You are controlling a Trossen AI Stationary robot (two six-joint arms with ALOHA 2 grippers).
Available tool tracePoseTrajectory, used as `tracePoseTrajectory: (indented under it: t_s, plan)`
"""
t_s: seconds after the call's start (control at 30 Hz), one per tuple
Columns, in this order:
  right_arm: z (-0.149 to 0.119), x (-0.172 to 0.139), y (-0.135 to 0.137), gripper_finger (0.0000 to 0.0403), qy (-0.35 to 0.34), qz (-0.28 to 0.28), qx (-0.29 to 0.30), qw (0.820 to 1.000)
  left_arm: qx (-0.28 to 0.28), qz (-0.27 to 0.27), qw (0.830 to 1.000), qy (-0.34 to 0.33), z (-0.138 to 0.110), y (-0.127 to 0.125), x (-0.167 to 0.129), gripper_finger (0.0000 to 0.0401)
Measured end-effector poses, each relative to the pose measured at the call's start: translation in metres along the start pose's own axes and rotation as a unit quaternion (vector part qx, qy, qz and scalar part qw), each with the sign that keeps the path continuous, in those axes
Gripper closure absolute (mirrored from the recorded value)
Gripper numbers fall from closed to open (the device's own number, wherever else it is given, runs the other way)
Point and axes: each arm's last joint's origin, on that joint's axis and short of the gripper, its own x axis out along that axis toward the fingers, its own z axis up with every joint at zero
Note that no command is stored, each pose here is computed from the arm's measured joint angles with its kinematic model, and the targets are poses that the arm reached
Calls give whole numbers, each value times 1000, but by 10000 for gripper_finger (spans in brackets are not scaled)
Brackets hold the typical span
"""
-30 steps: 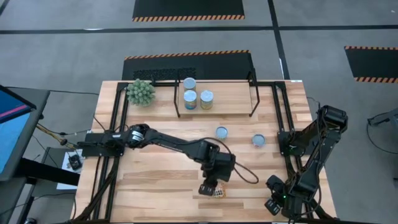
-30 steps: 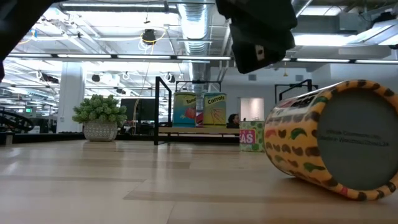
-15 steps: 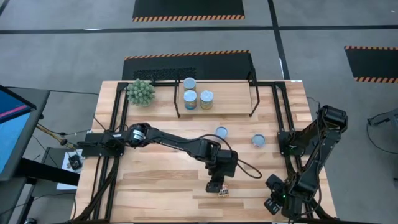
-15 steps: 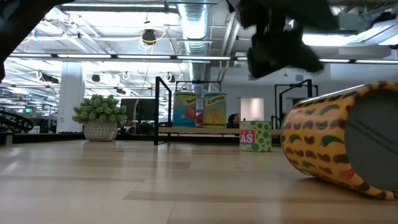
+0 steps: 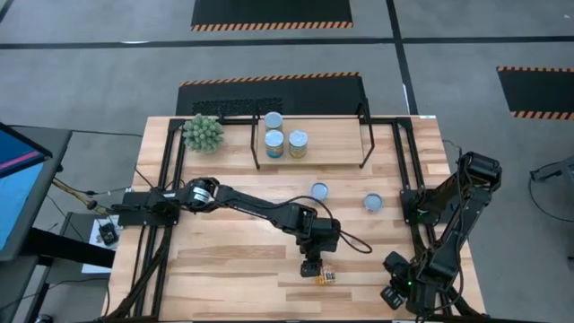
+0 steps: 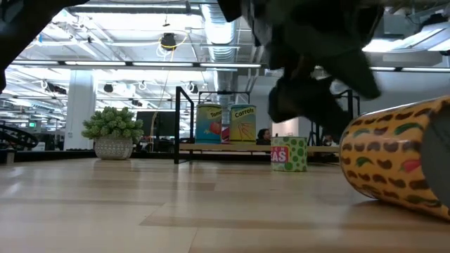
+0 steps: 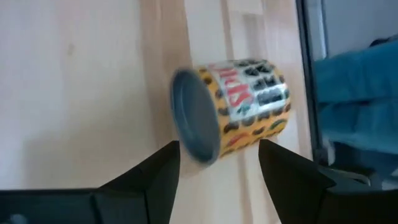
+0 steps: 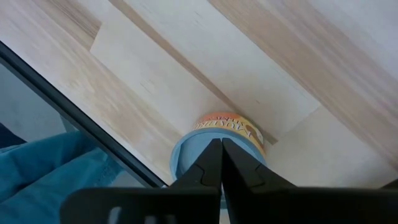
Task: Pick and place cans onto a shelf
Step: Move the canned black beans to the center of the table
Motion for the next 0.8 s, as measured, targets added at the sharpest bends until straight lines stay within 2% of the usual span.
tracePoseTrajectory:
  t_s: [0.17, 0.57, 0.8]
  plan:
    - [0, 0, 0, 384, 0, 0, 0, 1000, 10, -15, 999, -28, 6, -6, -2, 195]
    - [0, 0, 0, 378, 0, 0, 0, 1000, 28, 16, 999, -36, 4, -14, 3, 195]
    - [0, 0, 0, 384, 0, 0, 0, 1000, 30, 14, 999, -40, 2, -12, 8, 195]
